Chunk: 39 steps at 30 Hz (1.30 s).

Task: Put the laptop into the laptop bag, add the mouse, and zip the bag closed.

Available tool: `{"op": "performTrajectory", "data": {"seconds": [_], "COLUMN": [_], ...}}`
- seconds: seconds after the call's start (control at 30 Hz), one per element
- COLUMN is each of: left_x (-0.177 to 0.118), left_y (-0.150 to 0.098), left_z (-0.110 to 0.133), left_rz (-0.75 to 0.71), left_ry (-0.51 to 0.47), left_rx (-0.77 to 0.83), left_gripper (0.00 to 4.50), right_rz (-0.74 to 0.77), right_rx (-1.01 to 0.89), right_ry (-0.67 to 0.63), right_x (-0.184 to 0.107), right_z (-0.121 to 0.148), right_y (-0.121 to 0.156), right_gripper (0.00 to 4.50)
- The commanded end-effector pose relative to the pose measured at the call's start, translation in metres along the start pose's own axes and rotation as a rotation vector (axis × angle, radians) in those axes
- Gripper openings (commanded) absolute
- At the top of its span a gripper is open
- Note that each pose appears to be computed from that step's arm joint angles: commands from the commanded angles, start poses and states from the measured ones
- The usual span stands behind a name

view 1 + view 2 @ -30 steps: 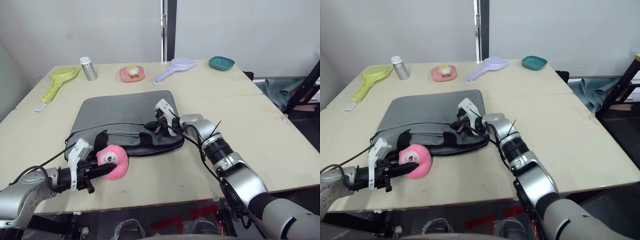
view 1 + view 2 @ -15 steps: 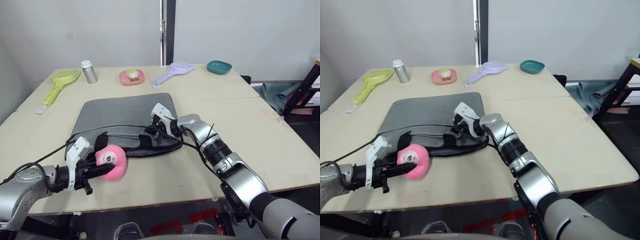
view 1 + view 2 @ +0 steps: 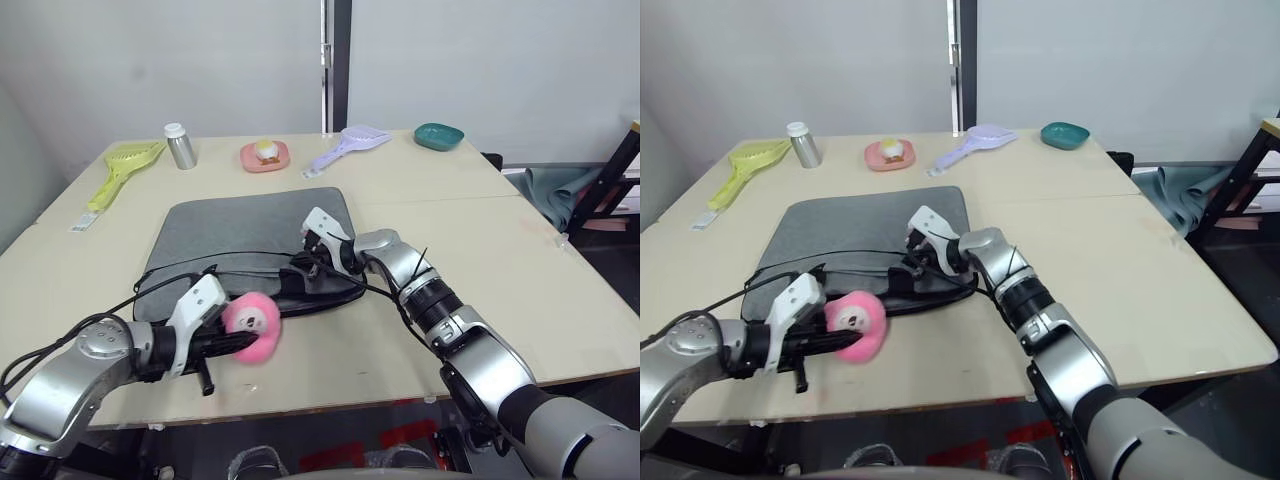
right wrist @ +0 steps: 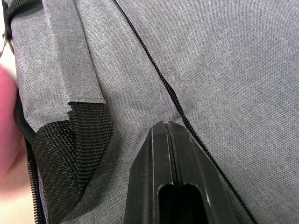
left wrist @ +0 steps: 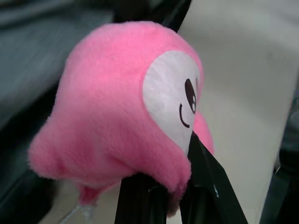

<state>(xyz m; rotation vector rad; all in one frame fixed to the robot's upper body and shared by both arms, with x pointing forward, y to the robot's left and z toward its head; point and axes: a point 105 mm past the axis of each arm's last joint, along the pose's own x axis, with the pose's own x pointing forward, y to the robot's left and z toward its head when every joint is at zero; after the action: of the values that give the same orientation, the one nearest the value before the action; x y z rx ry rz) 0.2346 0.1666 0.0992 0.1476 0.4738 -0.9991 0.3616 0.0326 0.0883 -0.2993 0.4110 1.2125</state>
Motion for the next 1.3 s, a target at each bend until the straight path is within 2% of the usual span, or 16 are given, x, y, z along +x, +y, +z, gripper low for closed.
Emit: {"op": "performTrajectory", "data": {"seconds": [0.03,0.13,0.23,0.37,0.5,0.57,0.77,0.97,1.07,1.17,1.3], "left_x": [0.011,0.017,0.028,0.038,0.051,0.056,0.04,0.0,-0.016,-0.051,-0.092], "left_y": [-0.023,-0.035,-0.056,-0.068,-0.063,-0.055,-0.037,-0.018,-0.014,-0.006,0.005], "left_z": [0.023,0.025,0.035,0.038,0.042,0.042,0.024,0.013,0.017,0.03,0.064], "left_rz": [-0.112,-0.184,-0.323,-0.455,-0.472,-0.435,-0.334,-0.183,-0.15,-0.102,-0.021], "left_ry": [-0.088,-0.102,-0.162,-0.183,-0.213,-0.215,-0.128,0.002,0.01,-0.029,-0.229], "left_rx": [0.082,0.106,0.096,0.058,0.035,0.029,0.026,0.105,0.076,0.064,0.078], "left_gripper": [0.14,0.14,0.14,0.14,0.14,0.14,2.21,4.36,4.36,4.36,4.36], "right_rz": [0.02,0.023,0.022,0.02,0.017,0.01,0.003,0.011,0.013,0.031,0.091], "right_rx": [0.122,0.119,0.117,0.111,0.109,0.11,0.114,0.114,0.112,0.102,0.136], "right_ry": [0.209,0.21,0.211,0.213,0.216,0.217,0.215,0.205,0.195,0.121,-0.059], "right_x": [0.006,0.006,0.006,0.005,0.004,0.002,0.0,0.001,0.0,-0.006,-0.023], "right_z": [-0.063,-0.063,-0.062,-0.061,-0.061,-0.061,-0.061,-0.058,-0.053,-0.032,0.016], "right_y": [0.01,0.01,0.01,0.008,0.007,0.006,0.004,0.004,0.002,0.0,0.001], "right_gripper": [0.0,0.0,0.0,0.0,0.0,0.0,0.0,0.0,0.0,0.0,0.0]}}
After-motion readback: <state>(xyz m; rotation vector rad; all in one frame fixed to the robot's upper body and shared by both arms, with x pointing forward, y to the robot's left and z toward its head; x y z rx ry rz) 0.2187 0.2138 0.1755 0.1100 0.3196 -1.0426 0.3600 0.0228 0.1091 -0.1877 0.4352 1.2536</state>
